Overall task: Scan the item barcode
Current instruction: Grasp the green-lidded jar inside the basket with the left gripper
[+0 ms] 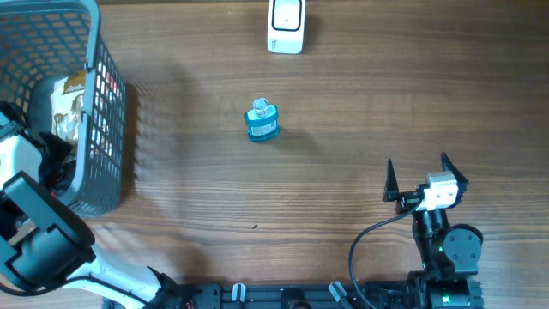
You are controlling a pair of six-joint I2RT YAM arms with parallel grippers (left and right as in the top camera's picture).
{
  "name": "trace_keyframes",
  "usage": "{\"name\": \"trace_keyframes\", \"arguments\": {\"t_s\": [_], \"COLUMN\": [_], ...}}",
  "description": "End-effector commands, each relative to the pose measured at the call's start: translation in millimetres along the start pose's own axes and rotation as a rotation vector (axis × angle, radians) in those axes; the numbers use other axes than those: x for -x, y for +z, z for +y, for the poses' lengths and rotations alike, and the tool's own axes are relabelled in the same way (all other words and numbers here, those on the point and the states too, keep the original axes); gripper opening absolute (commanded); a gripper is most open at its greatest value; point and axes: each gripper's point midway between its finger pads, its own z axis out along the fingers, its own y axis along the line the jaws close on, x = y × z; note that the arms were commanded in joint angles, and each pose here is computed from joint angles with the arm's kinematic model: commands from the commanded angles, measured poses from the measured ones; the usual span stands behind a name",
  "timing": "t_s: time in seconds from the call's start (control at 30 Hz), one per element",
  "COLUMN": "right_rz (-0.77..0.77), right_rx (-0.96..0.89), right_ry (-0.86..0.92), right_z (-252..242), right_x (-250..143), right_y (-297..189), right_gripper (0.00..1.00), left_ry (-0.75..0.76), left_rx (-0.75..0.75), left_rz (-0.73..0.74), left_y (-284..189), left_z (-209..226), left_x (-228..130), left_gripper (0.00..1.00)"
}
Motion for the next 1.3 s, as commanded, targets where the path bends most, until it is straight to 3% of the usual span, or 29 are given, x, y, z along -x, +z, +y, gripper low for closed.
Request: {"name": "trace_keyframes", "arguments": {"t_s": [0.0, 0.4, 0.6, 0.73, 0.97, 1.27], "right_rz": [-0.004, -0.004, -0.004, -0.004, -0.004, -0.004], "right_rx": [0.017, 0.017, 0.017, 0.017, 0.017, 0.017], "right_ry": [-0.013, -0.013, -0.012, -0.012, -0.012, -0.012], "right_z": [3.0, 3.0, 3.0, 3.0, 3.0, 3.0], "right_x": [0.6, 0.6, 0.6, 0.6, 0.6, 0.6], "right_y": [0.0, 0.0, 0.0, 0.0, 0.0, 0.0], "right_gripper": [1.00, 1.00, 1.00, 1.00, 1.00, 1.00], "left_ry": [0.005, -0.012, -0.040, -0.058, -0.049, -0.038], "left_rx": [0.008, -0.015, -0.079, -0.107, -0.093, -0.072], "left_rz": [0.039, 0.044, -0.054, -0.149, -0.103, -0.045], "left_y": [10.8, -2.4, -48.7, -84.7, -67.9, -26.6], "left_z": [2.8, 1.2, -0.9, 2.3, 1.0, -4.5], "left_x": [-11.1, -11.4, 10.9, 28.3, 19.8, 10.6], "left_gripper": [0.71, 0.70, 0.70, 0.61, 1.00, 1.00]}}
